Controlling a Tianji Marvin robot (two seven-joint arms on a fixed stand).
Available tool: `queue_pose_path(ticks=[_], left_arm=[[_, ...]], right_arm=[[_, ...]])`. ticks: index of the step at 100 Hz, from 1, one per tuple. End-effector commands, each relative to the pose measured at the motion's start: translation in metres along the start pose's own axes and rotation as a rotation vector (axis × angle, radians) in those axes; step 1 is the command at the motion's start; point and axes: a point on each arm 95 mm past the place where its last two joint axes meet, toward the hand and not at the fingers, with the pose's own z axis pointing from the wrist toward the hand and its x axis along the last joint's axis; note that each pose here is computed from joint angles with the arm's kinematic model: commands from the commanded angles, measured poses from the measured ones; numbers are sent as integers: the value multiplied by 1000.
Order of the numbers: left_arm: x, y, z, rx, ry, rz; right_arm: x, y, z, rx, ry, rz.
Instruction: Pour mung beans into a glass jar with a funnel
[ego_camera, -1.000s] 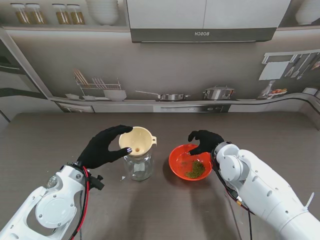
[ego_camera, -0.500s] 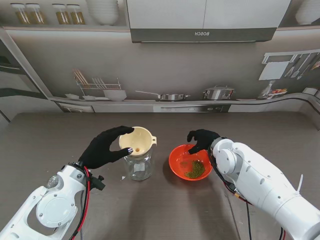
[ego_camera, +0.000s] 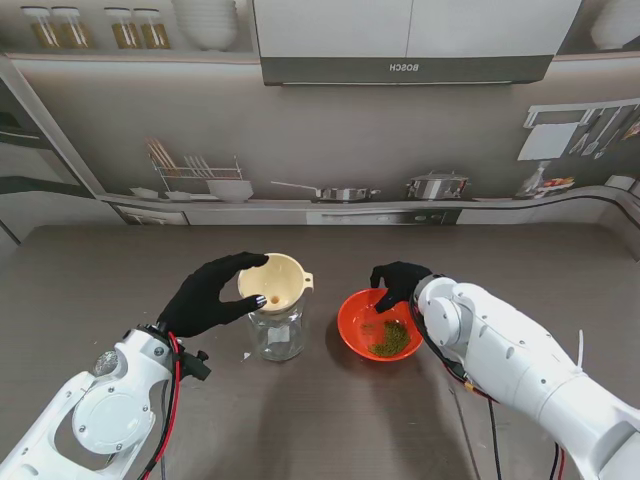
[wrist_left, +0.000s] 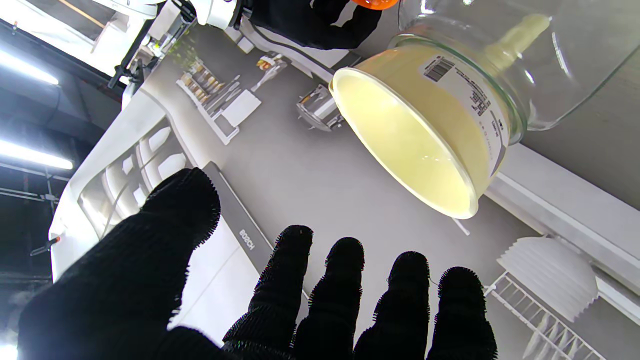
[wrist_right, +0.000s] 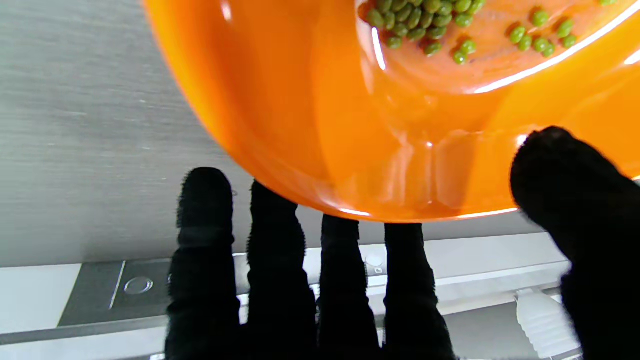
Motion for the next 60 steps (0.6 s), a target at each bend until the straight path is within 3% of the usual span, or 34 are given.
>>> queue_pose_path(ticks=[1,60], left_arm=[[1,3,0,-21,-3,-7],[0,6,1,-38,-4,-14]], right_arm=[[5,1,3,13,9,-2],[3,0,16,53,-7,-39]])
